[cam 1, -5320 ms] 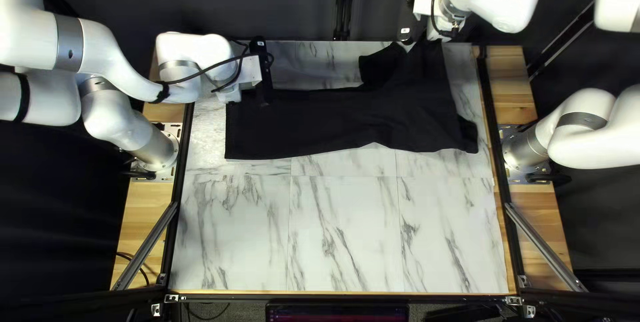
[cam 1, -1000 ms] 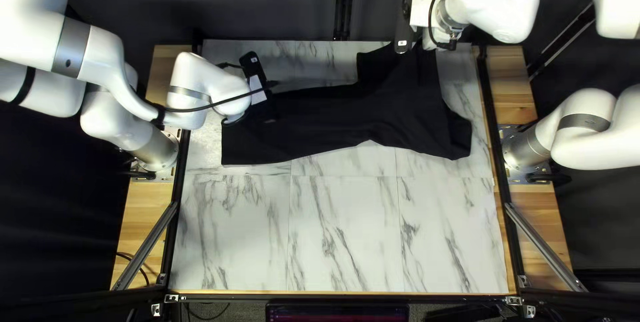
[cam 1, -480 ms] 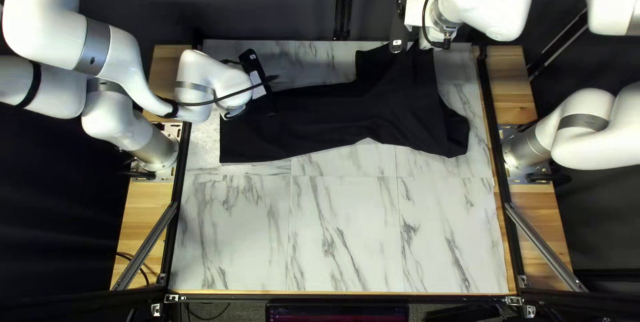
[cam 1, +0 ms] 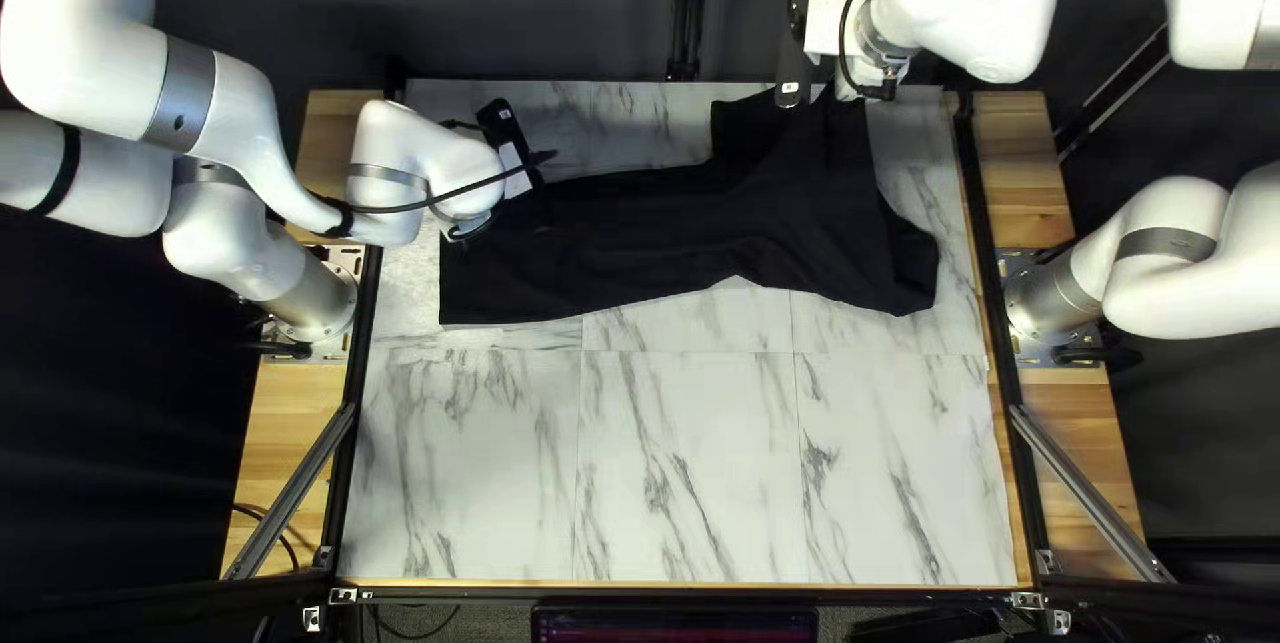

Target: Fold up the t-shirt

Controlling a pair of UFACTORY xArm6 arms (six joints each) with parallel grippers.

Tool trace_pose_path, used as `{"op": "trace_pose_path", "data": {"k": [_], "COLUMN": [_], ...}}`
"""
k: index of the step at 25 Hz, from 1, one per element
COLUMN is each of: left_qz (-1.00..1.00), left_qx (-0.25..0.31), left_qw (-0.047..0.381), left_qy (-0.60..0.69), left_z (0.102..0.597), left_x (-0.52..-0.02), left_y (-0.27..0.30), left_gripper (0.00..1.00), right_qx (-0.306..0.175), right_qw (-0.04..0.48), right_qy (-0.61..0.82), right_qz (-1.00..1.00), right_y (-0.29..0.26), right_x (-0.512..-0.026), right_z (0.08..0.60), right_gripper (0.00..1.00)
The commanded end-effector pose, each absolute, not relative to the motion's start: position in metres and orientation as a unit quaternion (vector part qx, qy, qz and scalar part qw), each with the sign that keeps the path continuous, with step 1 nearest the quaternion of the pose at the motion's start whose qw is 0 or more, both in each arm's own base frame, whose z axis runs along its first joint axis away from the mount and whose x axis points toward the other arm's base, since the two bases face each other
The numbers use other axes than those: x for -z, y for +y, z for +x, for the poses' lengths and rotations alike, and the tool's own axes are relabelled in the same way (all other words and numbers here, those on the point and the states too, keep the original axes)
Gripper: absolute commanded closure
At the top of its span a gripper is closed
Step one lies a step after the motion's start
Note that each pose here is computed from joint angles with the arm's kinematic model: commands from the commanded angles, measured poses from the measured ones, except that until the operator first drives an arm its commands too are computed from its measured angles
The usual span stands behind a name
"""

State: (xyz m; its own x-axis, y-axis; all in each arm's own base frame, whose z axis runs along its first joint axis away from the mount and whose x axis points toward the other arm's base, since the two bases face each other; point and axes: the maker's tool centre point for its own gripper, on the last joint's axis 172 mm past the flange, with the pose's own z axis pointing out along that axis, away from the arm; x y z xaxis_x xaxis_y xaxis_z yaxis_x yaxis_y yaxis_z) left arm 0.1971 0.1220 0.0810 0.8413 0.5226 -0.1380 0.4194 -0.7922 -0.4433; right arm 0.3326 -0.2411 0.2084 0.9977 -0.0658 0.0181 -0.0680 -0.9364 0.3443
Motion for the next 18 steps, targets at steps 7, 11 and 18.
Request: {"op": "trace_pose_path", "data": {"k": [7, 11, 18], "left_qz": [-0.945, -0.947, -0.949], "left_qx": [-0.121, -0.120, -0.118], "left_qw": [0.196, 0.193, 0.192], "left_qy": [-0.232, -0.226, -0.222], "left_z": [0.199, 0.201, 0.200], "left_x": [-0.077, -0.076, -0.075], "left_y": [0.125, 0.123, 0.122], "left_gripper": [0.02, 0.01, 0.01], "right_qx": [-0.001, -0.002, -0.010], "right_qw": [0.176, 0.176, 0.188], "right_qy": [-0.033, -0.032, -0.033], "right_qz": [0.984, 0.984, 0.982], "right_y": [-0.242, -0.248, -0.261], "right_x": [-0.211, -0.215, -0.223], "right_z": [0.332, 0.334, 0.342], "right_gripper": [1.00, 1.00, 1.00]}}
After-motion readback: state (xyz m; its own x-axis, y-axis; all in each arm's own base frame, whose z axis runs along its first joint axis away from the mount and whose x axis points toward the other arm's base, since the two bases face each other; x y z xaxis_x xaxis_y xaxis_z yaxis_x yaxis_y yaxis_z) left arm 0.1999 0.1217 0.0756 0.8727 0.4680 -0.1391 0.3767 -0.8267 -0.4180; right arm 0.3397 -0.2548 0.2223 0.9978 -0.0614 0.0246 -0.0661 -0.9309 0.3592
